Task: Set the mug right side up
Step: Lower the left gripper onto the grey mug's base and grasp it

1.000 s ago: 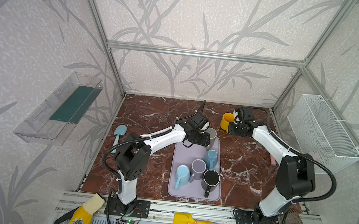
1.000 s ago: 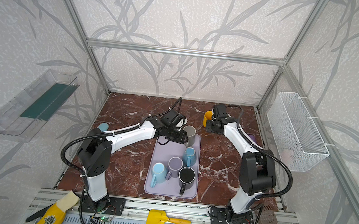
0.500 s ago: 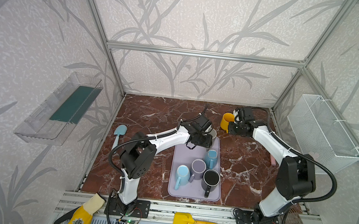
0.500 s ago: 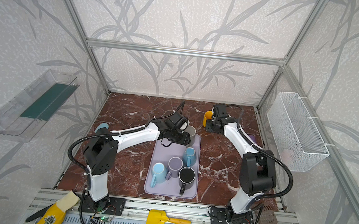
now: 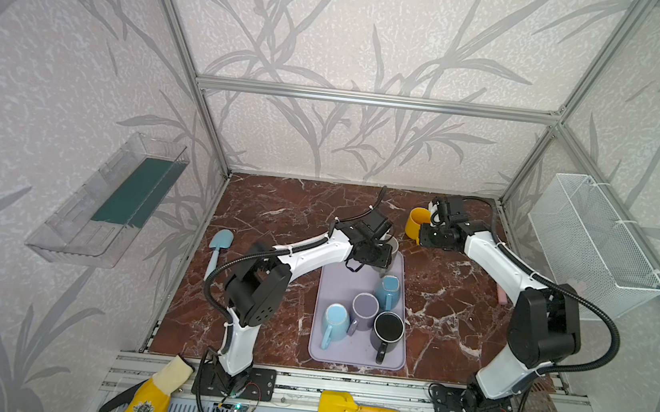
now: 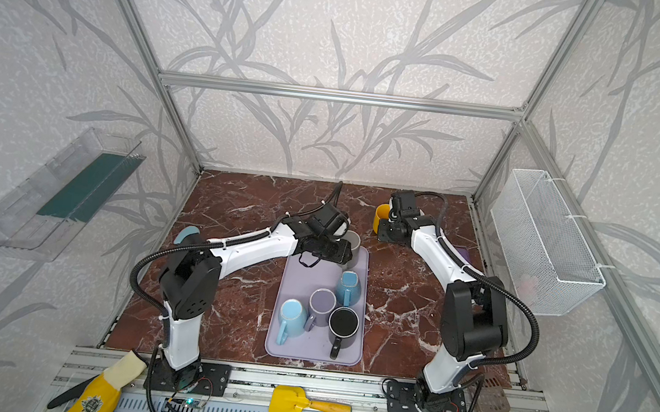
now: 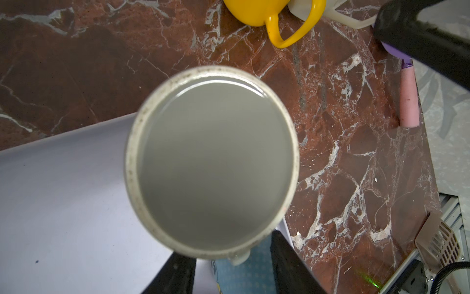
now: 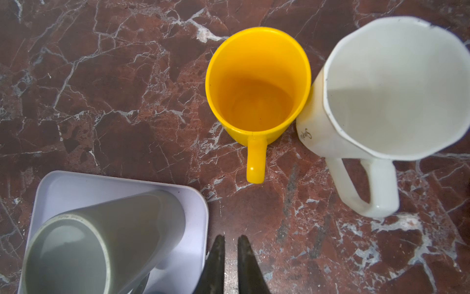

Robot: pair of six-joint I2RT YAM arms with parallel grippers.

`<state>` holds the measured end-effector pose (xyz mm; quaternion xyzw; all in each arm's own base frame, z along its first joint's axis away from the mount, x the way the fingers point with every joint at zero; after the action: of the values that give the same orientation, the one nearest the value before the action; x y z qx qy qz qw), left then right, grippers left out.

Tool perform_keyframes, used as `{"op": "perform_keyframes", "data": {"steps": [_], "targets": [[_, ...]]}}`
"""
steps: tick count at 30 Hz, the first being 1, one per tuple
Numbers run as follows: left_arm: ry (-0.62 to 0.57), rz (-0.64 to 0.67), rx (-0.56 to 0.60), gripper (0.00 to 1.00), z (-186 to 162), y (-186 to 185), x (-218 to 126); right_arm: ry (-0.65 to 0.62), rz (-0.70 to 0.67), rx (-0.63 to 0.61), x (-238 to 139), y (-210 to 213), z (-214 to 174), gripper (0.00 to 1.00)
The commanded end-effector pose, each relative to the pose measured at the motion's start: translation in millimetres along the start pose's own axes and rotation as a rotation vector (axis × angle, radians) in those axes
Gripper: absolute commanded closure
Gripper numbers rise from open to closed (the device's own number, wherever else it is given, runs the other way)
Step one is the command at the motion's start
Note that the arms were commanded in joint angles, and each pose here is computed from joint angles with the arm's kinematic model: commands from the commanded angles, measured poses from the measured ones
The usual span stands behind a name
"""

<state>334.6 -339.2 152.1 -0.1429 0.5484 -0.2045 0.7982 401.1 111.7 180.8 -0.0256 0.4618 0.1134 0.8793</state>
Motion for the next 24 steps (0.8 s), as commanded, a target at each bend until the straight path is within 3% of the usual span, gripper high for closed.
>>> {"op": "perform_keyframes", "data": {"steps": [1,24], "targets": [[-0.004,0.044,0.002,0.51,2.3,2.5,3.3,-0.03,0.004,-0.006,-12.2,2.3,2.7,0.86],[-0.015,0.243,0.085,0.55,4.9,24.8,-9.7,-0.04,0.006,-0.009,-16.7,3.2,3.7,0.87]]}}
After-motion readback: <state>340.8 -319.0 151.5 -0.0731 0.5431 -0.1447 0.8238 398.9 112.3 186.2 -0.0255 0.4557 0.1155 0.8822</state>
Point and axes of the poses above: each gripper's point midway between its finger pads, its own x axis out along the fingers, its own y axis along the line the jaws close on, z = x × y, the point moved 5 cm from there along -x, back along the fingers, and after that the axes turned 11 degrees about -x, right-handed, at the moved point
